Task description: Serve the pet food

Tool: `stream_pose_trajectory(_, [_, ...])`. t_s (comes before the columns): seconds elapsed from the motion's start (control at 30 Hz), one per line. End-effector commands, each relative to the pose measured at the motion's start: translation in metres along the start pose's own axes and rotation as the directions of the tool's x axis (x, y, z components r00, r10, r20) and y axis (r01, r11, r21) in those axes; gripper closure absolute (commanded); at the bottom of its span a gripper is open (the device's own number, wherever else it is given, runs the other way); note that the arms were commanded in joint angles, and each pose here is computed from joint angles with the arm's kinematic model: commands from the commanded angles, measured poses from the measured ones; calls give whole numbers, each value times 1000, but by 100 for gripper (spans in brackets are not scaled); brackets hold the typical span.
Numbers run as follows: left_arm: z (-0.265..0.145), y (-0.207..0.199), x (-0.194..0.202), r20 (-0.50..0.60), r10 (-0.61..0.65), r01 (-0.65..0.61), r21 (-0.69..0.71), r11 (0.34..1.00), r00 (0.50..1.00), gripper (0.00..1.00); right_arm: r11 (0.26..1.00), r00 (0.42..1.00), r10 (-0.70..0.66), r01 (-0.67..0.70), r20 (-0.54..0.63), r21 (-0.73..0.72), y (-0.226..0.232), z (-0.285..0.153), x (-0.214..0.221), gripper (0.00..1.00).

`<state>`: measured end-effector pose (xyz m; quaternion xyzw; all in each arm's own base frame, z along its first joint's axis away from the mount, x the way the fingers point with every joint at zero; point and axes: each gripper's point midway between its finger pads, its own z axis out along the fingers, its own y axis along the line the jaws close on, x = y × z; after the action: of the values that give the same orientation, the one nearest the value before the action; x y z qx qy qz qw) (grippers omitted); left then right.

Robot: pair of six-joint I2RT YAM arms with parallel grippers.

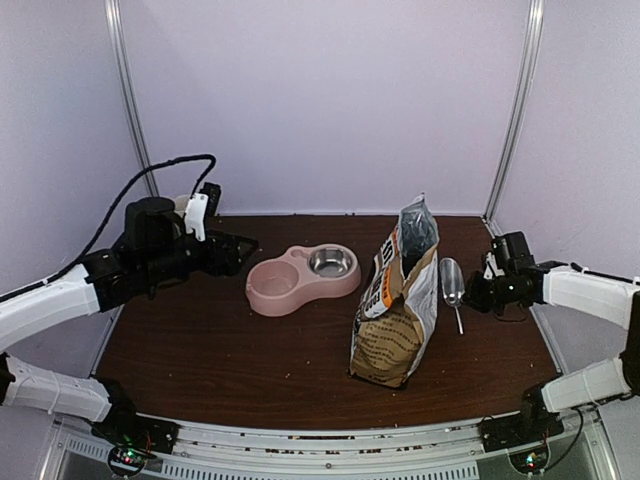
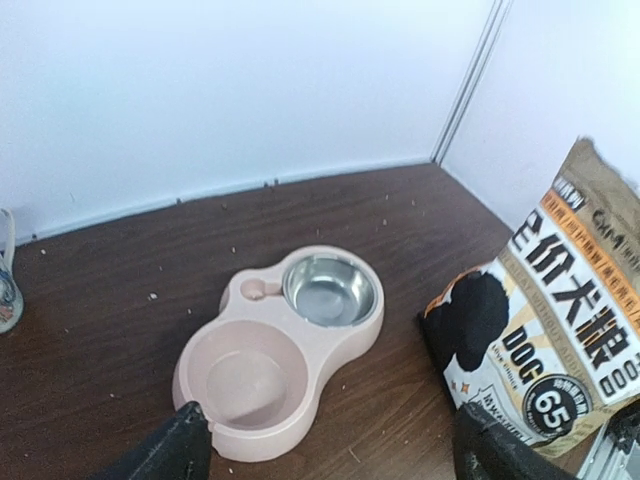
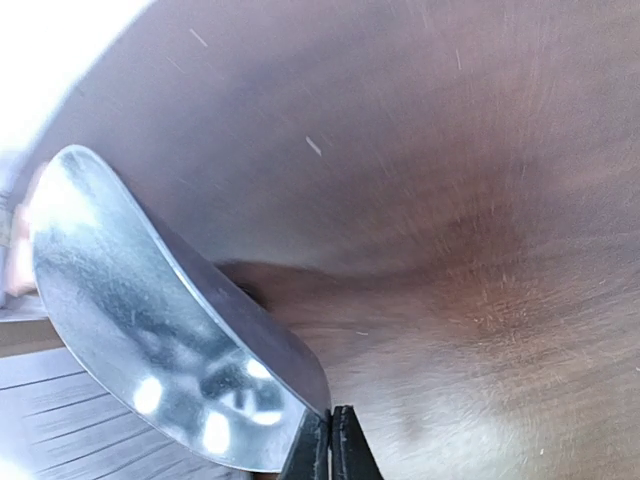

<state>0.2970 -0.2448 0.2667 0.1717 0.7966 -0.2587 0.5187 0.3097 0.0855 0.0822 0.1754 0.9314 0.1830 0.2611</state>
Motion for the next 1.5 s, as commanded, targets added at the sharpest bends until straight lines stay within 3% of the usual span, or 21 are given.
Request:
stream_pose_trajectory(0.0, [-29,-8,-28,91,-24,24,6,1000,996,15,996,985,64,-52,160,-79,17,-47,-25,100])
stream_pose_trajectory(0.3, [-62,-87,-82,183,-60,29,168,985,981,17,931,890,202,-45,408,-362,103,-181,-69,100])
stream_pose_trajectory(0.6, [-75,-173,-112,217,-161,57,416,908,963,17,777,888,207,105,411,-620,238,-262,-65,100])
stream_pose_trajectory(0.9, [-56,-236,-97,102,-160,66,604,794,982,16,699,923,105,196,370,-687,332,-258,-30,100])
stream_pose_trajectory(1.27, [-34,-246,-83,34,-162,103,637,764,986,12,691,935,22,241,353,-681,356,-243,-9,100])
stream_pose_trajectory(1.37, [-29,-247,-85,15,-178,122,668,734,984,18,689,937,4,250,349,-680,354,-243,-5,100])
stream_pose_trajectory(1.47, [-19,-244,-81,5,-154,114,650,751,988,31,675,945,-1,243,328,-697,352,-243,0,100])
